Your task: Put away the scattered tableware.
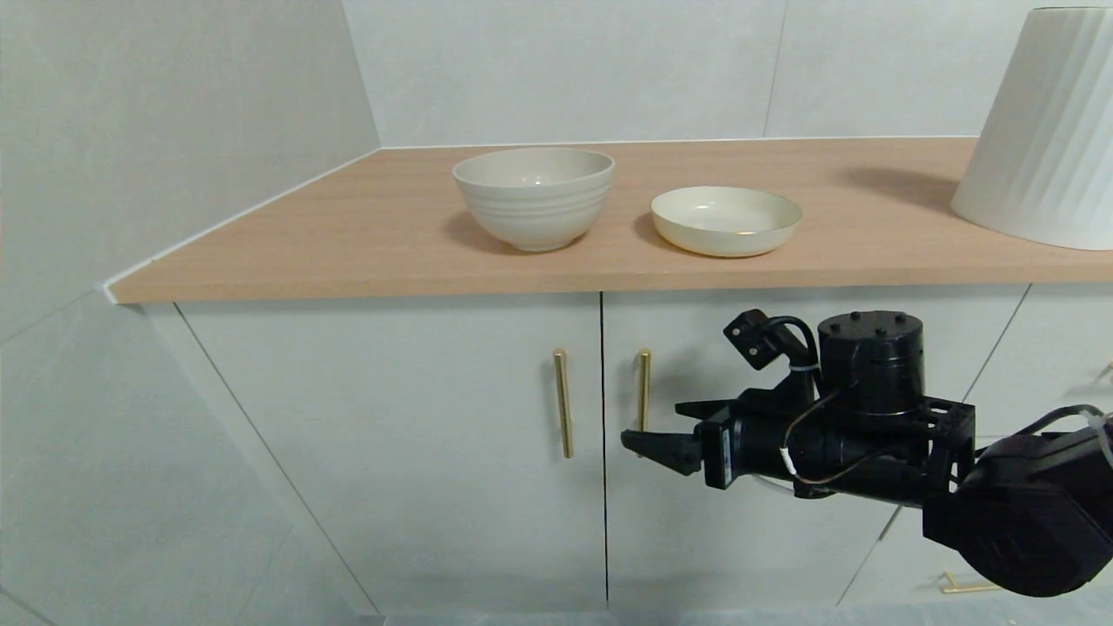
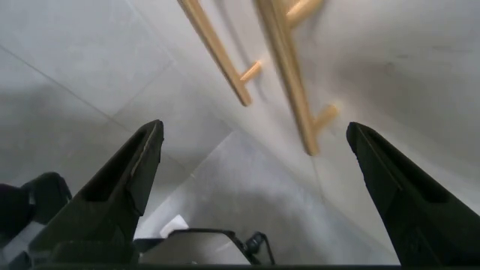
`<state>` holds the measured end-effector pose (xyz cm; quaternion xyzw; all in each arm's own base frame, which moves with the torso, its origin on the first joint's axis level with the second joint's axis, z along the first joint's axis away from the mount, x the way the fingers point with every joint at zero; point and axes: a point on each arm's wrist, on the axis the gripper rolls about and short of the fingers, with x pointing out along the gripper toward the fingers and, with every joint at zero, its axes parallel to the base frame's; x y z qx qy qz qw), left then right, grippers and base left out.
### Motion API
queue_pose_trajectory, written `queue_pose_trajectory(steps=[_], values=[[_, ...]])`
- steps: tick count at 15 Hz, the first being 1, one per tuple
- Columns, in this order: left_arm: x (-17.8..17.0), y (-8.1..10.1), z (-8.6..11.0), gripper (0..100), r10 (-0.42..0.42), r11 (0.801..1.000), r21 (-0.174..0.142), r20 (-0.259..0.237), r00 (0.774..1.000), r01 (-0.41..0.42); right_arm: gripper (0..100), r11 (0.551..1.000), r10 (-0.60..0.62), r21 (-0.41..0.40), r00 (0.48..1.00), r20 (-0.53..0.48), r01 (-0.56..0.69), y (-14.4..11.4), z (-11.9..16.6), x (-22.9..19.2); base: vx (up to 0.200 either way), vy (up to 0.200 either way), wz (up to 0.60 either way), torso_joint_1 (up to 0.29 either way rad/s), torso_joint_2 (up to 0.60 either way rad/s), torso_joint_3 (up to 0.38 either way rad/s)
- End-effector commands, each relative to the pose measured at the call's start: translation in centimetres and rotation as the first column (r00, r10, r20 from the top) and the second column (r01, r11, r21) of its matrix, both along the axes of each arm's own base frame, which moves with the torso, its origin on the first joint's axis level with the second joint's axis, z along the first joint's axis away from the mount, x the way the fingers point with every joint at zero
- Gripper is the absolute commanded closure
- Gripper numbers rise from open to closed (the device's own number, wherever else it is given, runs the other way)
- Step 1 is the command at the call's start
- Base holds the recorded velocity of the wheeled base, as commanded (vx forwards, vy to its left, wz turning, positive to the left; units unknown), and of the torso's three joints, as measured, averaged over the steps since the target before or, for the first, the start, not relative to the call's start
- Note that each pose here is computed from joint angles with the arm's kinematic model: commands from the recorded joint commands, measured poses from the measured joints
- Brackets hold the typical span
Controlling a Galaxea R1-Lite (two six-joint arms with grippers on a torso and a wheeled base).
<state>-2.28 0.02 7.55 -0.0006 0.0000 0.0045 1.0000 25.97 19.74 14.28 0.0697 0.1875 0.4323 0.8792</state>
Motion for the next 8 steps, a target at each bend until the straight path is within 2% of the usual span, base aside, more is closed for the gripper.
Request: queue_pose_trajectory(steps=[1,5,8], values=[[0.0,0.0,0.0,0,0.0,1.0,0.0,0.0,1.0,0.0,0,1.0,0.015,-0.005,1.0,-0.017,-0.015,0.8,-0.9,0.1,0.0,0.0,0.0,0.0,0.0,0.0],[0.0,0.0,0.0,0,0.0,1.0,0.0,0.002,1.0,0.0,0,1.0,-0.001,0.02,1.0,-0.011,0.001,1.9,-2.2,1.0,0.0,0.0,0.0,0.0,0.0,0.0],[0.0,0.0,0.0,0,0.0,1.0,0.0,0.0,1.0,0.0,0,0.999,-0.001,0.05,1.0,-0.031,0.003,3.0,-2.2,1.2,0.0,0.0,0.0,0.0,0.0,0.0]])
